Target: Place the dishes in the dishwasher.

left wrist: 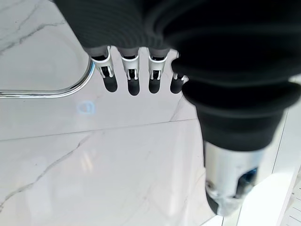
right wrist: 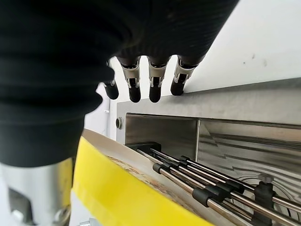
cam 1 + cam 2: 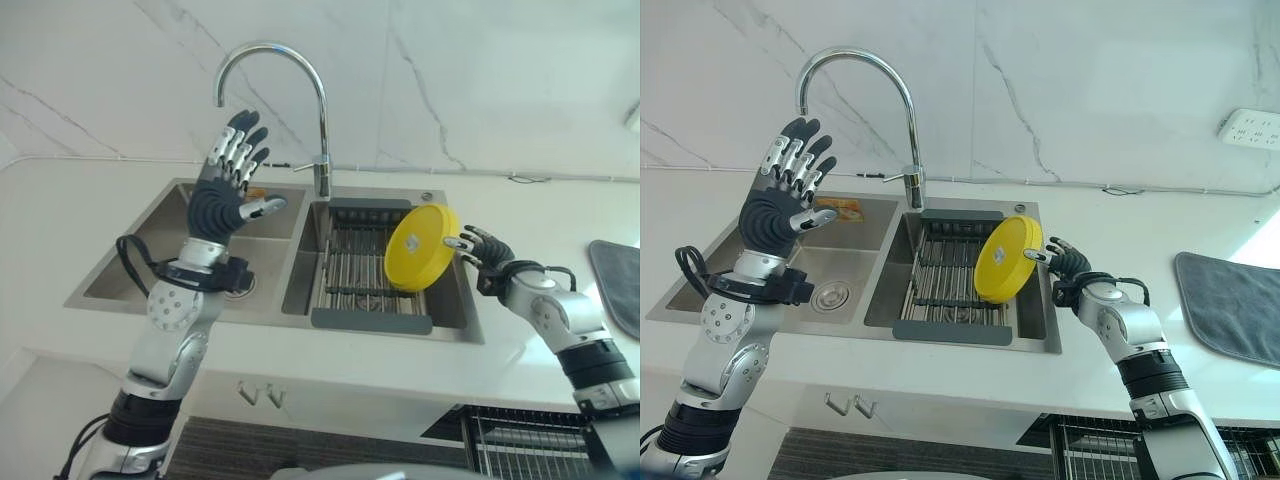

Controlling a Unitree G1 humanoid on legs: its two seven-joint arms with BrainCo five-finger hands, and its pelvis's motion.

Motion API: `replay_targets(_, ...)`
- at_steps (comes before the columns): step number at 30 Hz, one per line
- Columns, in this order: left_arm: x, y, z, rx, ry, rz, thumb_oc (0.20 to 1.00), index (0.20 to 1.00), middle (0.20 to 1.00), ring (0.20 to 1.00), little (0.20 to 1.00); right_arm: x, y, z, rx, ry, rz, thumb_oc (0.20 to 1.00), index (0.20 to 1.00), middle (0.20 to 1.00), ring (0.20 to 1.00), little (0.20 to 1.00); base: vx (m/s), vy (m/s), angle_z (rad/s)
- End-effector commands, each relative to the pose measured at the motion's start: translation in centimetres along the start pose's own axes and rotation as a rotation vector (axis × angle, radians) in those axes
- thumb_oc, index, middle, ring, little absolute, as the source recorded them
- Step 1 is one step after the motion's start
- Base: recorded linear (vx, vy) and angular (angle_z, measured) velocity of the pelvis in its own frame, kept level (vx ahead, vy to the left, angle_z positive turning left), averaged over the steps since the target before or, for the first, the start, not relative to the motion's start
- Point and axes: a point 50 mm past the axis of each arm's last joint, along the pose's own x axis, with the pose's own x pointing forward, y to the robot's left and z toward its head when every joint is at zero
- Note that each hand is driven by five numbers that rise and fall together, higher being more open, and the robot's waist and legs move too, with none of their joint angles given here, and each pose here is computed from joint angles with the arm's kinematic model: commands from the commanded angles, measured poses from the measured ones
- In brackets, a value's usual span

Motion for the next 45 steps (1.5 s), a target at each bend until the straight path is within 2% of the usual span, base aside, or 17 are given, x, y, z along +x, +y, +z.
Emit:
replay_targets(1, 1.7, -0.2, 2.0, 0.054, -0.107, -0.046, 1.0, 1.0, 1.0, 1.0, 1.0, -0.2, 4.6, 5.3, -0.01, -0.19, 0.184, 1.0, 1.0, 1.0, 1.0, 1.0, 0.0, 0.0, 0.0)
replay_targets(14, 1.7, 0.0, 2.0, 0.055, -0.11, -0.035, 1.0, 1.0, 1.0, 1.0, 1.0, -1.0, 4.5, 7.1, -0.016, -0.291, 0.158, 1.0, 1.0, 1.0, 1.0, 1.0, 0.0, 0.0, 0.0)
replay_targets(40, 1.9, -0.3, 1.9, 0.047, -0.104, -0.04, 1.0, 1.0, 1.0, 1.0, 1.0, 0.2, 3.9, 4.8, 0.005, -0.172, 0.141, 1.0, 1.0, 1.0, 1.0, 1.0, 0.0, 0.0, 0.01)
replay_targets(41, 1.9, -0.3, 1.9, 0.045, -0.103, -0.04, 1.0, 1.0, 1.0, 1.0, 1.0, 0.3, 3.9, 5.1, 0.009, -0.189, 0.133, 0.385, 0.385, 0.385, 0.385, 0.385, 0.0, 0.0, 0.0)
replay_targets(42, 1.9, -0.3, 1.8, 0.044, -0.101, -0.04, 1.0, 1.0, 1.0, 1.0, 1.0, 0.3, 3.9, 5.2, 0.009, -0.196, 0.127, 0.2, 0.2, 0.2, 0.2, 0.2, 0.0, 0.0, 0.0)
replay_targets(45, 2.0, -0.4, 1.6, 0.037, -0.093, -0.039, 1.0, 1.0, 1.0, 1.0, 1.0, 0.4, 4.2, 5.8, 0.009, -0.215, 0.116, 0.2, 0.2, 0.2, 0.2, 0.2, 0.0, 0.0, 0.0)
